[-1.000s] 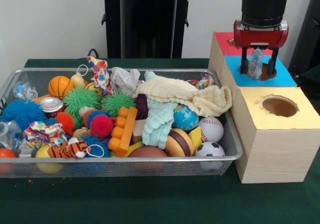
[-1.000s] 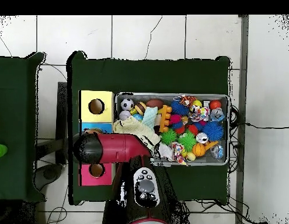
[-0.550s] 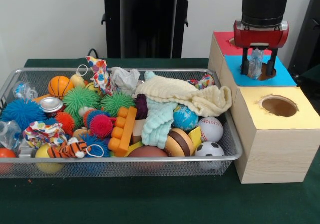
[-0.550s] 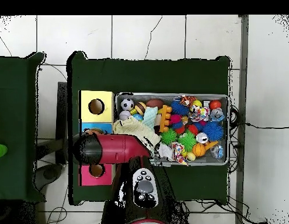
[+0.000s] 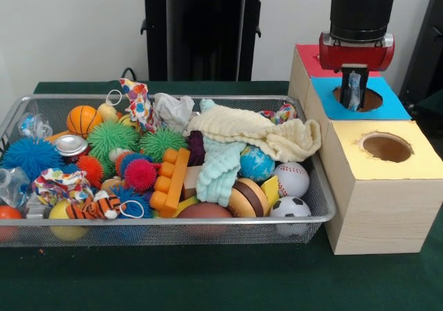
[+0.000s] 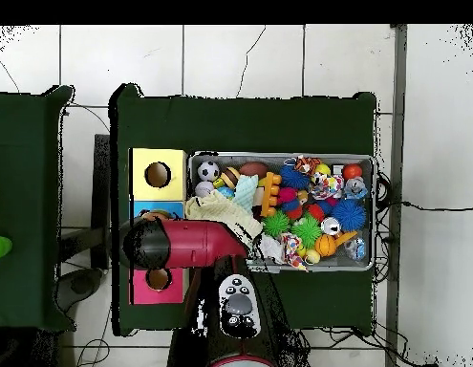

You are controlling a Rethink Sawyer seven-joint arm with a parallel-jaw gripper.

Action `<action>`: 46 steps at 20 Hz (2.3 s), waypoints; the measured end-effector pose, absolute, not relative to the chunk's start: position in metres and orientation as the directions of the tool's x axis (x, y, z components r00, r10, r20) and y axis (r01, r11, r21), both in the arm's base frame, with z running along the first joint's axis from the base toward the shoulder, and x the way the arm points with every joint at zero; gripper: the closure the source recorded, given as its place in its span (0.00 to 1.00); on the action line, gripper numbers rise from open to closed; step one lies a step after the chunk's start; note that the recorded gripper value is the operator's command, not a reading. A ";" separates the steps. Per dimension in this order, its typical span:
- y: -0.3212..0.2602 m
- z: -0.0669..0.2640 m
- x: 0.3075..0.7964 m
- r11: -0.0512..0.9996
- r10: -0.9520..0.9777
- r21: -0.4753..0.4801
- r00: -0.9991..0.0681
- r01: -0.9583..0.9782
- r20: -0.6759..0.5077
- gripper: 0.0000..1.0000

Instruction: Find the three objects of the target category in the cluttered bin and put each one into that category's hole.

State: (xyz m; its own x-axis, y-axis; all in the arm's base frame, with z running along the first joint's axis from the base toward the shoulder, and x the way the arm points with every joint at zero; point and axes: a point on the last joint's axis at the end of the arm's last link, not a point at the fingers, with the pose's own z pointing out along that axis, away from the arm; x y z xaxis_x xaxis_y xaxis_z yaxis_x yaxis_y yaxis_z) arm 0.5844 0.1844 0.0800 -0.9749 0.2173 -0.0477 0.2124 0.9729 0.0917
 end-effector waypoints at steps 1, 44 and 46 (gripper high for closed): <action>0.184 0.080 0.584 0.973 0.217 0.092 -0.975 0.212 -0.048 1.00; 0.187 0.073 0.595 0.977 0.204 0.065 -0.979 0.204 -0.002 1.00; 0.187 0.073 0.597 0.977 0.204 0.063 -0.979 0.204 0.010 1.00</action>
